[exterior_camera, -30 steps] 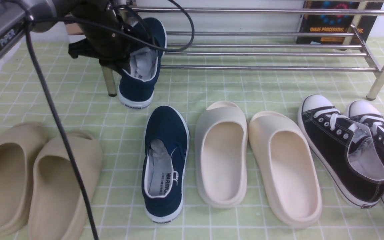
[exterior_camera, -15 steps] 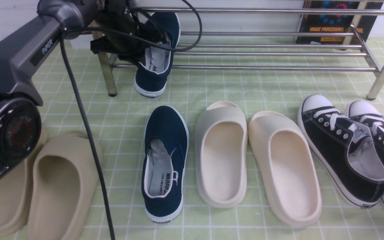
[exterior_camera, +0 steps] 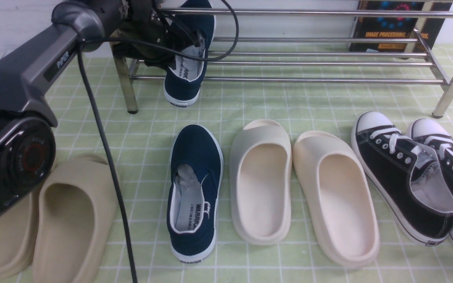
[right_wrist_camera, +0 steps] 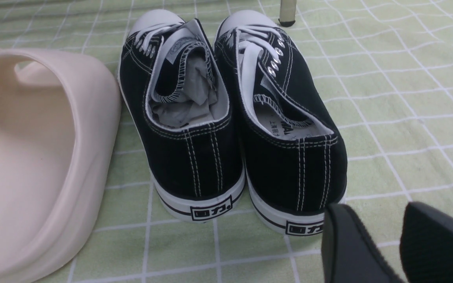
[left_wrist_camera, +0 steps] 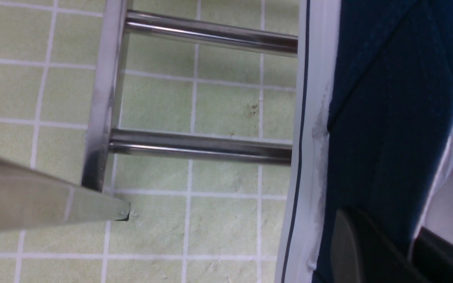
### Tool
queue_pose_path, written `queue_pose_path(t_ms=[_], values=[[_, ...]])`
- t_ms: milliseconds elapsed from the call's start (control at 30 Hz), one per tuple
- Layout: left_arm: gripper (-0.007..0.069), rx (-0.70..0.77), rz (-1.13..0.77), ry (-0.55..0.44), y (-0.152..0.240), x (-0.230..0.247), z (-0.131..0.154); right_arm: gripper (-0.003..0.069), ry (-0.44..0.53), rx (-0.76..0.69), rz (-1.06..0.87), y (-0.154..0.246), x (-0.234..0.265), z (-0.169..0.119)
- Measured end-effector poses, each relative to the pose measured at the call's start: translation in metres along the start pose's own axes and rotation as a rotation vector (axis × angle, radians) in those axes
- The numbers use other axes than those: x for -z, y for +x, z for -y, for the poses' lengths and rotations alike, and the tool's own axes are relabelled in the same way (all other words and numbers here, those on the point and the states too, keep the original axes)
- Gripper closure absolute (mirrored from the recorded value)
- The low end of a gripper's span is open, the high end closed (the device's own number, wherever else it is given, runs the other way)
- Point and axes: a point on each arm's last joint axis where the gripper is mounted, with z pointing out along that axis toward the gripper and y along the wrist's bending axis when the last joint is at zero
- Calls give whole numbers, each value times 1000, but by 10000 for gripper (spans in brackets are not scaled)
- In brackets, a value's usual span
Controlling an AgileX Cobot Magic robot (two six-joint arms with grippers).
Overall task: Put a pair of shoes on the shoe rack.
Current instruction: Use the left arm to put a shoe into the shoe rack
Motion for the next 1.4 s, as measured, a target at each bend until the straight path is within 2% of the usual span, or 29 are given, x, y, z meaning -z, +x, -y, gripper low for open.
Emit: queue_pose_path(t_ms=[200,533,633,767,900,1000,1133,1233,1400], values=[[579,-2,14,3,-1,0,0,414,0,0,0,0,0,0],[372,-7,35,4,-11,18,3,414,0,0,0,0,0,0],[360,-18,13,-18,-13,35,3,414,0,0,0,0,0,0],[416,-35,-22,-65,-15,62,1,414,0,0,0,0,0,0],[552,-62,-101,-75,-10,86,3,414,0,0,0,0,0,0],[634,-96,-149,-46,-5,88,10,414,0,0,0,0,0,0],[638,-169,-247,8,18,54,36,414,0,0,0,0,0,0],[638,-189,-305,8,32,28,43,414,0,0,0,0,0,0],[638,-180,-351,-71,44,-7,31,414,0,0,0,0,0,0]])
